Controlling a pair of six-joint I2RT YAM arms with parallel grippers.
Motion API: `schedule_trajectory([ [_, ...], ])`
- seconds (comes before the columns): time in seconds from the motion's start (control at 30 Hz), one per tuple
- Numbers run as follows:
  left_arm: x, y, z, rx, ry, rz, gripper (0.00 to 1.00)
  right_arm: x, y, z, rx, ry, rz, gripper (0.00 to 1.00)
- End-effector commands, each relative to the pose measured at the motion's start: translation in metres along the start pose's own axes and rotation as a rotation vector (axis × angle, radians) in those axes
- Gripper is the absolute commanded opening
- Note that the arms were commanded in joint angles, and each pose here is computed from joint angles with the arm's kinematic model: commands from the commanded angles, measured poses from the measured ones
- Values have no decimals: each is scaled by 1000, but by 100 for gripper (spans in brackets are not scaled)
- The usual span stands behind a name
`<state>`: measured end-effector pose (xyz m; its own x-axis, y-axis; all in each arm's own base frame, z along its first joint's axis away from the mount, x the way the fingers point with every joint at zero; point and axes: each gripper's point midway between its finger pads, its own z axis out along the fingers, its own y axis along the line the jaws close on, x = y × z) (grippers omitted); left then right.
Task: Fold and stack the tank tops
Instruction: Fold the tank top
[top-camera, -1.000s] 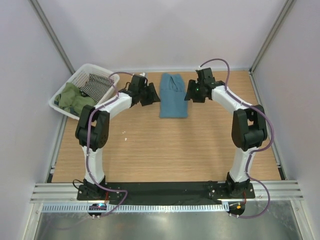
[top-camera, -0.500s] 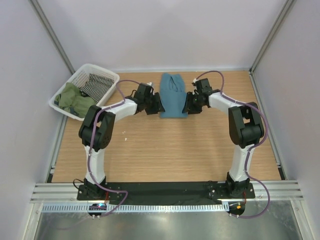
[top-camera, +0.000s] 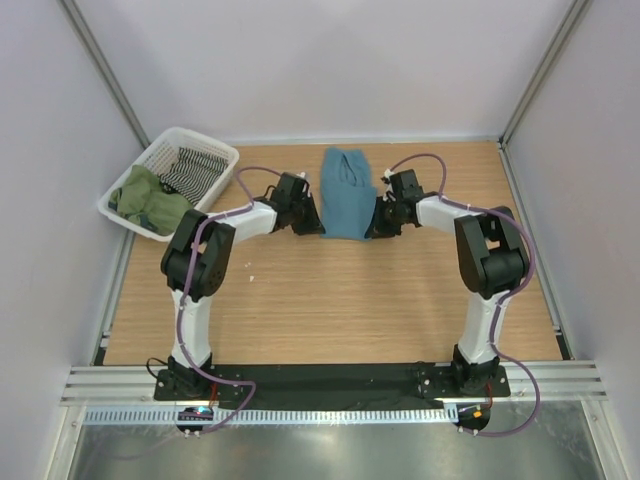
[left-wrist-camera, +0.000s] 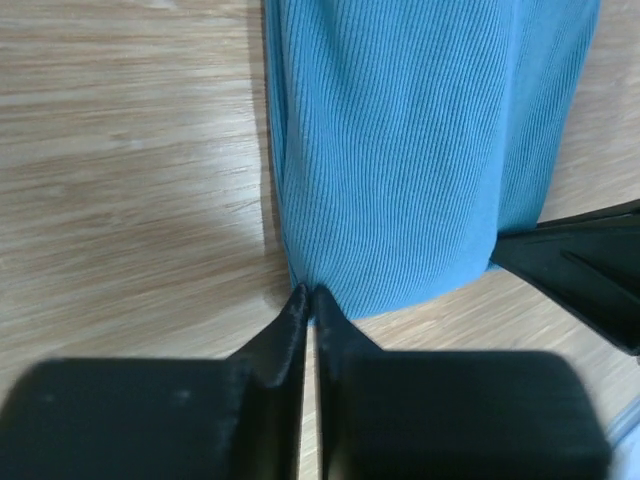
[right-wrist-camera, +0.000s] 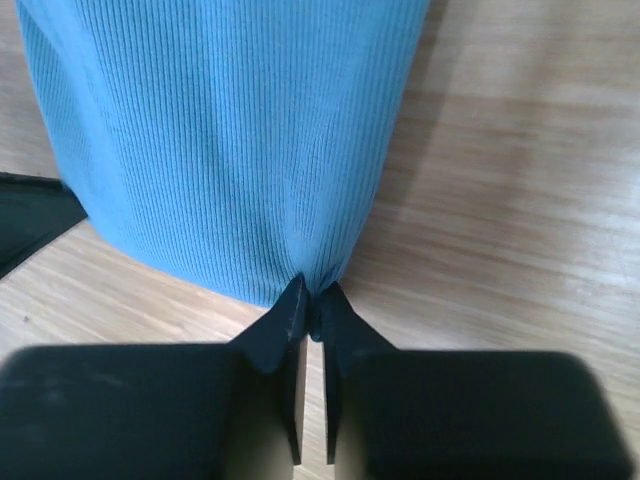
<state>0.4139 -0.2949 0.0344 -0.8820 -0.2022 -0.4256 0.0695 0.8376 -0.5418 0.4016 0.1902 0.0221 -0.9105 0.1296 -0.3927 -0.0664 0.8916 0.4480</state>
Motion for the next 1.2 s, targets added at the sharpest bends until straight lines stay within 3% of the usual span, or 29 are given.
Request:
schedule_trajectory([
  [0.0, 4, -8, 1, 36, 3, 6, 0, 5, 10, -15, -20, -13, -7, 7],
  [0.07, 10, -8, -7, 36, 8, -9, 0, 11, 10, -21, -19, -8, -5, 1],
  [0.3, 40, -10, -44, 30, -16, -14, 0, 44, 11, -51, 19, 7, -29, 1],
  [0.73, 141, -8, -85, -6, 24, 8, 0, 127, 16, -95, 65, 70, -73, 4],
  [1.03, 168, -28, -120, 11, 52, 30, 0, 144, 27, -128, 99, 71, -63, 4],
  [1.17, 157, -38, -141, 15, 18, 18, 0, 133, 27, -146, 140, 31, -68, 4],
])
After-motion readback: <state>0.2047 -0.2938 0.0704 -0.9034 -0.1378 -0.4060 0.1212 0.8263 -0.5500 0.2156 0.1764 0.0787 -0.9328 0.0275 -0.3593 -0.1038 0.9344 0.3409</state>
